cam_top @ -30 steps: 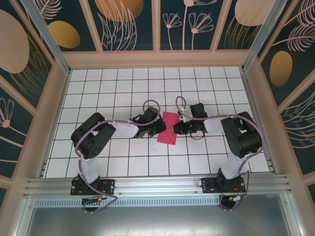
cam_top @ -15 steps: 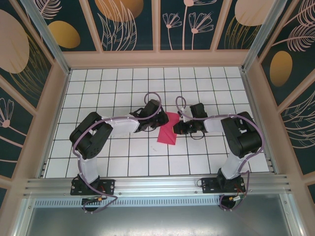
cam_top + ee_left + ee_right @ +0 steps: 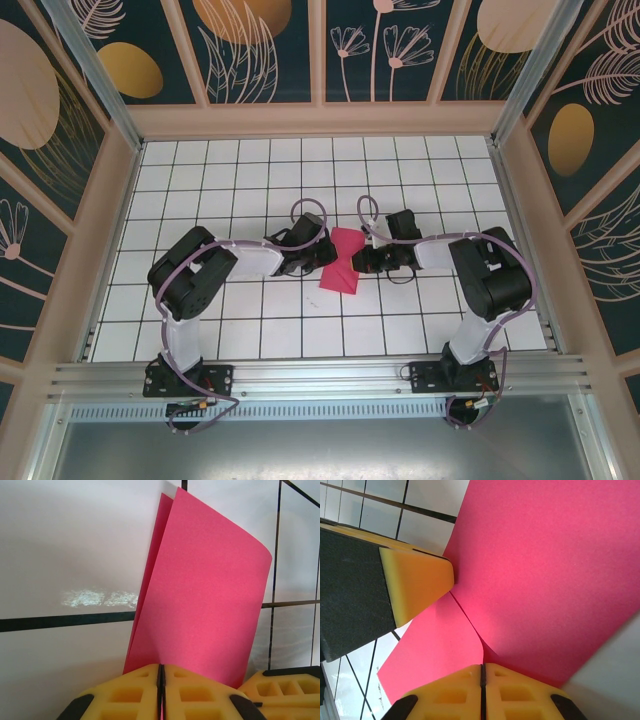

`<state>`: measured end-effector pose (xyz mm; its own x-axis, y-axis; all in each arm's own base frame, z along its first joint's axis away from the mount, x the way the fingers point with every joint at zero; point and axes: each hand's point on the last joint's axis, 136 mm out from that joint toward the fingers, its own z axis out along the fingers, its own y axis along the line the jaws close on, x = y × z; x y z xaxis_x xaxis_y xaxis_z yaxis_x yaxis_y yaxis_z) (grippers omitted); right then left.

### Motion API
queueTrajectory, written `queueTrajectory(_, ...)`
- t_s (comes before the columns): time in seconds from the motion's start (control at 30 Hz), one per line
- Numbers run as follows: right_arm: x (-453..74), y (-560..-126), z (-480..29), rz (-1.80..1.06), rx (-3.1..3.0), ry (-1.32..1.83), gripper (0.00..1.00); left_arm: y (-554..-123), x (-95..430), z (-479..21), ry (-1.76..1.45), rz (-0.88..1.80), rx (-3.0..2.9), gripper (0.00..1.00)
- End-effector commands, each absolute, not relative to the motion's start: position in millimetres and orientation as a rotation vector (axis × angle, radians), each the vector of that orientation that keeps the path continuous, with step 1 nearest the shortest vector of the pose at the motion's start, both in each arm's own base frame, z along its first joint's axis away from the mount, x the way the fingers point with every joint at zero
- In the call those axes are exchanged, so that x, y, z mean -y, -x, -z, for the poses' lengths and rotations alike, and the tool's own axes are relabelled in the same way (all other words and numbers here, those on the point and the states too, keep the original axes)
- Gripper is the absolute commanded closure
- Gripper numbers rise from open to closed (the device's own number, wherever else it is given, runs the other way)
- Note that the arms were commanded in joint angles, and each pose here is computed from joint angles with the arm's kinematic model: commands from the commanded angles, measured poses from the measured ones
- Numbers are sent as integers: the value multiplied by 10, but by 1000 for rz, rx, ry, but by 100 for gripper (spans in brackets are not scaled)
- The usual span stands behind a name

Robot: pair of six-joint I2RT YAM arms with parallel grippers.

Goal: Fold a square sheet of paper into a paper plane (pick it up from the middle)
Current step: Fold the triangle a second time at the center of the table.

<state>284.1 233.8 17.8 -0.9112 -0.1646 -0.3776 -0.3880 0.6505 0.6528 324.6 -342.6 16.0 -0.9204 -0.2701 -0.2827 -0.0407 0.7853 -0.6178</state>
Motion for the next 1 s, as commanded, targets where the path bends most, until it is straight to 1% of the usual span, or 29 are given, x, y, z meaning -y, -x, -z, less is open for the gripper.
queueTrajectory(0.0,-2260,-2747,119,-1050,-2681,423,88,-3234,3416,-176,228,907,-2621,86)
queueTrajectory(0.2,-2263,-2748,120,-1048,-2680,424,88,-3282,3497,-656,177,981,-2541,86)
queueTrajectory(0.33,-2271,-2745,119,-1052,-2678,428,88,-3169,3551,-796,207,1075,-2527,91)
queueTrajectory(0.37,-2272,-2741,120,-1052,-2679,429,88,-3067,3525,-704,221,1080,-2553,93)
queueTrajectory(0.43,-2268,-2741,120,-1050,-2678,428,88,-2961,3562,-672,240,1123,-2565,95)
queueTrajectory(0.57,-2272,-2746,117,-1053,-2677,429,88,-2824,3656,-622,265,1191,-2575,97)
queueTrajectory(0.7,-2279,-2741,123,-1058,-2679,431,88,-2773,3737,-537,288,1243,-2587,99)
queueTrajectory(0.97,-2279,-2735,129,-1056,-2680,434,88,-2735,3731,-260,312,1216,-2638,99)
